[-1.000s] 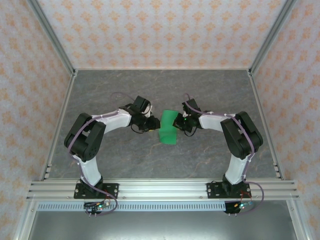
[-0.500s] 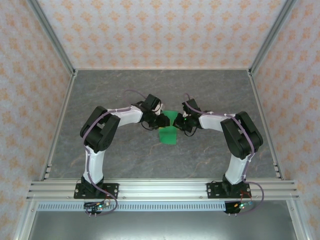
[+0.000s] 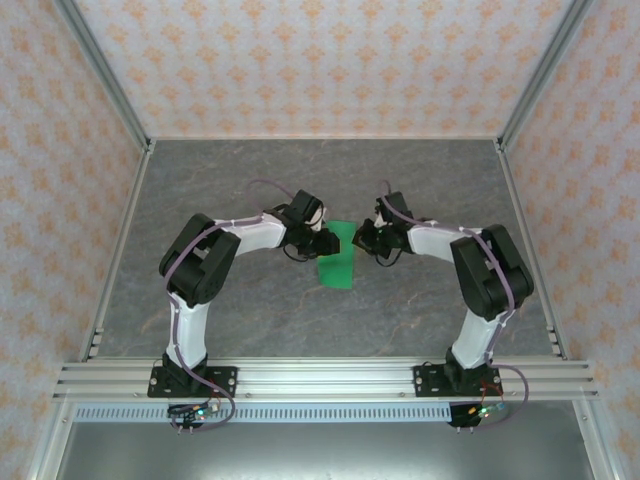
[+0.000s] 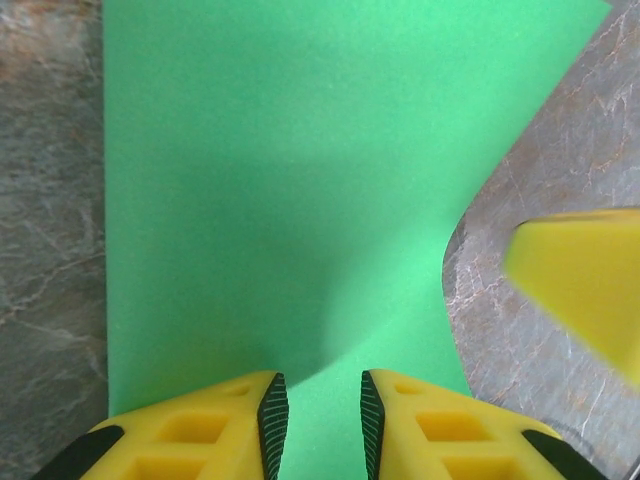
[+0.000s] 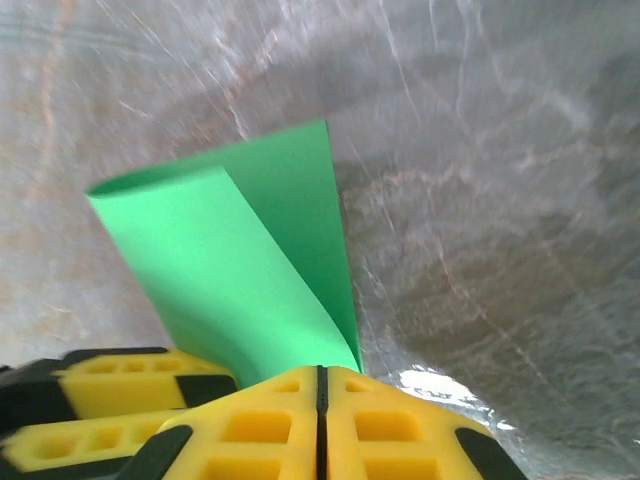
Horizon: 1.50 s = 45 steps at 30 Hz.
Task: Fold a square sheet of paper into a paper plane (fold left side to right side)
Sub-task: Hold the square sheet of paper at the center of the table, then first fold the square sheet of paper in half at the center of the table.
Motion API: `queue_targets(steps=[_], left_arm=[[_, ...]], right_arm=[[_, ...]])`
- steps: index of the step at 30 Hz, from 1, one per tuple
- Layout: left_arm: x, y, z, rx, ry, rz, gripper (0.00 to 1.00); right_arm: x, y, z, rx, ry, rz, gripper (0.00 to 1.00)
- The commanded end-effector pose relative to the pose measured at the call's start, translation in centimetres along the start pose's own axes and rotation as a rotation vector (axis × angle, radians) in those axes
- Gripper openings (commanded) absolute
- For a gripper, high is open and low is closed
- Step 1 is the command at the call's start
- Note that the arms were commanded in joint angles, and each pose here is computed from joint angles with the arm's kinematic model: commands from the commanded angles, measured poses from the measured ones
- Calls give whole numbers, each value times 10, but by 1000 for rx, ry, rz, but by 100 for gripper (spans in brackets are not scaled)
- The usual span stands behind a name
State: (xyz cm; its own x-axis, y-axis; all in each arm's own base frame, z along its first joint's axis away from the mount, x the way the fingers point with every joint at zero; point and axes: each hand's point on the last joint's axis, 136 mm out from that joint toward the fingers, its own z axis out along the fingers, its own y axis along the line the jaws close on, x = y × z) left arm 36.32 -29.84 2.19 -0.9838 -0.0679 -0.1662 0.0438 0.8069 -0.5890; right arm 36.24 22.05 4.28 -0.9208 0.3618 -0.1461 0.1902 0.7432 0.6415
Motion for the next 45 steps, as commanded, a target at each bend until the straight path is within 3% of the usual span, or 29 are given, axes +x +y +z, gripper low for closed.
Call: queue_targets(steps=[1, 18, 30, 45], left_arm=[[28, 29, 9, -117, 69, -12, 31], [28, 27, 8, -120, 72, 1, 31], [32, 22, 4, -112, 80, 25, 31], [75, 37, -4, -81, 126, 45, 31]], right_arm=[[-21, 43, -12, -120, -41, -71, 10], [-29, 47, 38, -88, 13, -55, 10], [-25, 3, 58, 135, 71, -70, 10], [-18, -23, 60, 254, 103, -64, 10]])
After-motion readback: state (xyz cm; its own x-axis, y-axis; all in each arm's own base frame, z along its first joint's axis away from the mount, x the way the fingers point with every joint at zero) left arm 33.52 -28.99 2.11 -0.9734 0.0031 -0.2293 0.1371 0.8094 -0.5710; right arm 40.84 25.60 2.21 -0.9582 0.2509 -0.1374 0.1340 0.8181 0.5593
